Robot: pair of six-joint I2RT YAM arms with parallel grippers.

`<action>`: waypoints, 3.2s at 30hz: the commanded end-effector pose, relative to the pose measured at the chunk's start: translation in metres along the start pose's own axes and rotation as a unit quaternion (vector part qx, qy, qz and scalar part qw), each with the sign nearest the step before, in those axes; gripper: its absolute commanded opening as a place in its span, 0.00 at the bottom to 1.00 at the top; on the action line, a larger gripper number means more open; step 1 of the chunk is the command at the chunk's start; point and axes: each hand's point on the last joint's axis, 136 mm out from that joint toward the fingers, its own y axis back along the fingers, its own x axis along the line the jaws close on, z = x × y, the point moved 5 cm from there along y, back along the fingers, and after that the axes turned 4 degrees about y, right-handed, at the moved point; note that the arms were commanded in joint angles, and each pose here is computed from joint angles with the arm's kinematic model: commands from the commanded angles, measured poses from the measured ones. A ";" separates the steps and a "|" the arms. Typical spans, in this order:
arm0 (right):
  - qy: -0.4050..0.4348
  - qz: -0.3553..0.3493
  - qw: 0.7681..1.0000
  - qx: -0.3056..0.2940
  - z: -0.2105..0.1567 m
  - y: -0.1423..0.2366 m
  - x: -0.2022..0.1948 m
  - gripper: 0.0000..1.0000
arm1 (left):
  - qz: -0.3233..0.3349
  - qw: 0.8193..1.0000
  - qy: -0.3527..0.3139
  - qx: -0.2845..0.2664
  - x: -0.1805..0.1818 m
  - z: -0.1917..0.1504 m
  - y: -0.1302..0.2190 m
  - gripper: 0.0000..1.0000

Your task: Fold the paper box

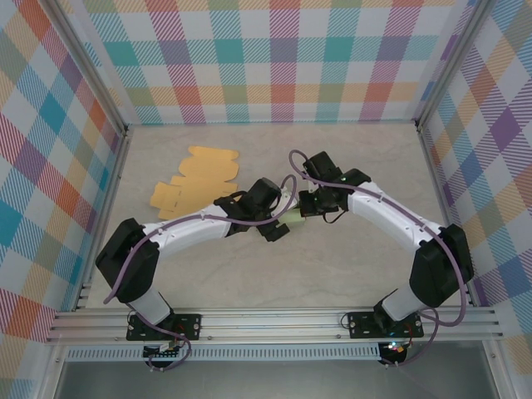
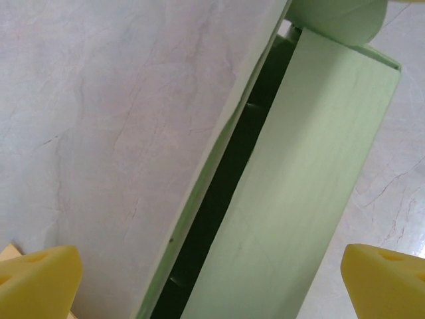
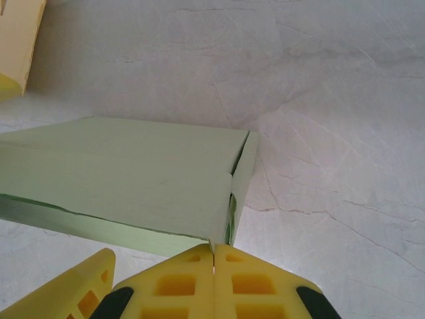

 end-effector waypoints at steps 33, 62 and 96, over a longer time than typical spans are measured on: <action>-0.010 -0.001 0.998 0.056 0.018 -0.010 0.000 0.00 | 0.015 0.946 0.323 0.029 0.067 -0.032 0.066 0.56; -0.012 0.014 0.998 0.064 0.020 -0.019 0.004 0.00 | 0.064 0.964 0.231 0.113 0.045 -0.013 0.020 0.24; -0.004 -0.034 0.999 0.035 0.021 -0.024 -0.009 0.34 | 0.069 0.962 0.233 0.122 0.041 -0.002 0.018 0.00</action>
